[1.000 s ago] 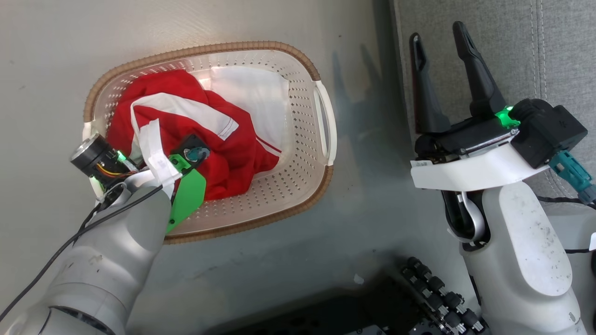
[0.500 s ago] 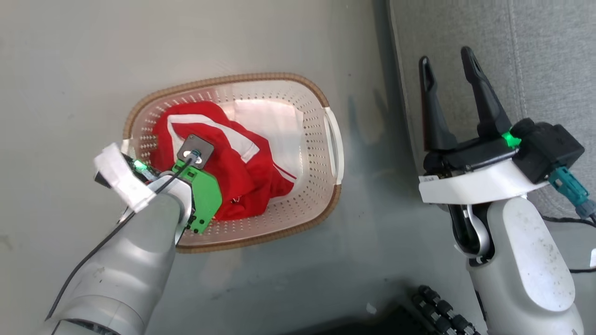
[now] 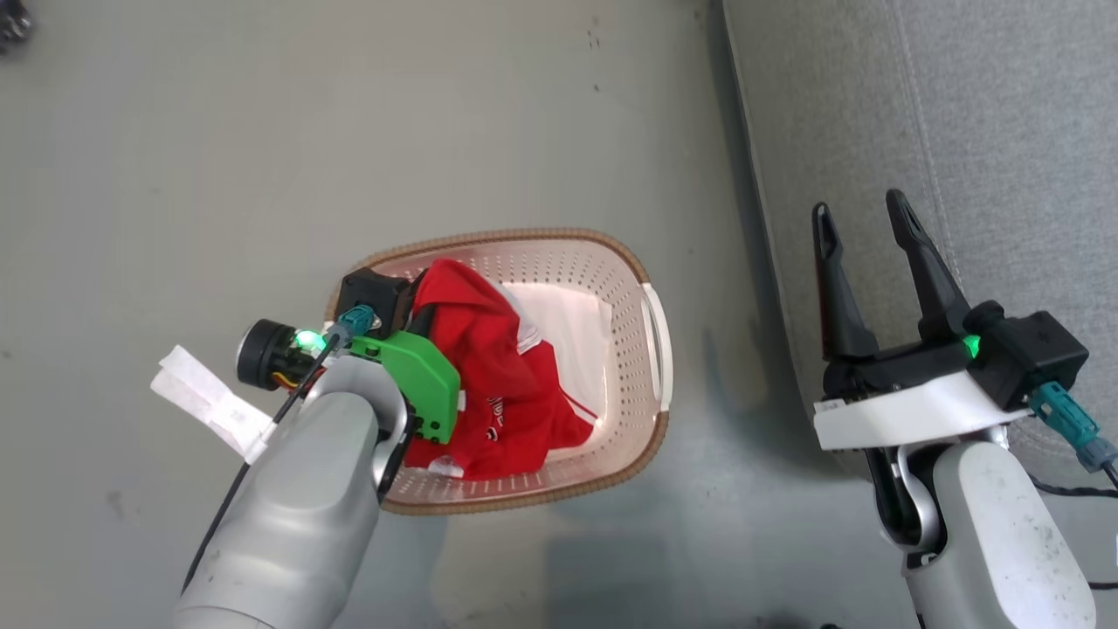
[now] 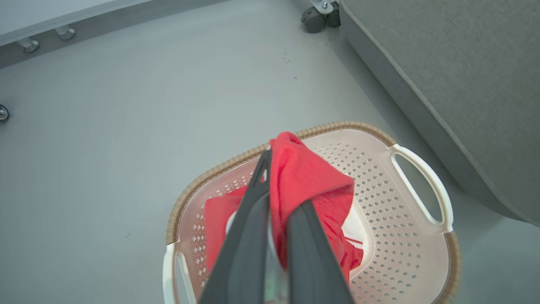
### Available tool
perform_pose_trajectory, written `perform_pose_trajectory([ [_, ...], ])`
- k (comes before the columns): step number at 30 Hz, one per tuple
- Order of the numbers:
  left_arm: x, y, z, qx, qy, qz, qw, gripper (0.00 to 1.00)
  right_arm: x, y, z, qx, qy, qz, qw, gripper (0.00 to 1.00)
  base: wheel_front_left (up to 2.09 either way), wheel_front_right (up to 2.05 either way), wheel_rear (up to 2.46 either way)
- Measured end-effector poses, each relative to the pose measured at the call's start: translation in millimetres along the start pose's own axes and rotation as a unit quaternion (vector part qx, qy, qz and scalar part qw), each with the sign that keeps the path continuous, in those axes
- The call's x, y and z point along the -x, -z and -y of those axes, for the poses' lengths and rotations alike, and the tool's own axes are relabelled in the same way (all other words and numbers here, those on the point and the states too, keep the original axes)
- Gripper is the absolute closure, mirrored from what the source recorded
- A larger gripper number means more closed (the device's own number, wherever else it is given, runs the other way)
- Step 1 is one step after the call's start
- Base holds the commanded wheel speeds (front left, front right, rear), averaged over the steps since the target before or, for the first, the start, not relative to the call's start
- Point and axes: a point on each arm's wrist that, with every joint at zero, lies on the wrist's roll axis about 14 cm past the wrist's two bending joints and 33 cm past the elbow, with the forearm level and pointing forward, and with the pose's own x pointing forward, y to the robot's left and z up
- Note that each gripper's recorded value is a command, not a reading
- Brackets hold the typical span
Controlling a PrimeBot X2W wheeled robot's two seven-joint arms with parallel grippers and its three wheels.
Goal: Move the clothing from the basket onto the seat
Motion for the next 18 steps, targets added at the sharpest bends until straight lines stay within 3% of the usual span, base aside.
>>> perform_pose_trajectory([
  [9, 37.9, -95.2, 30.1, 0.009, 0.017, 0.158, 0.987, 1.0, 20.4, -27.7, -9.7, 0.002, -0.006, 0.019, 1.0, 0.0, 0.0, 0.0, 0.0],
  [18, 114.7, -187.9, 38.0, 0.003, 0.019, 0.332, 0.943, 1.0, 35.3, -54.9, -24.8, 0.003, -0.022, 0.041, 0.999, 0.0, 0.0, 0.0, 0.0],
])
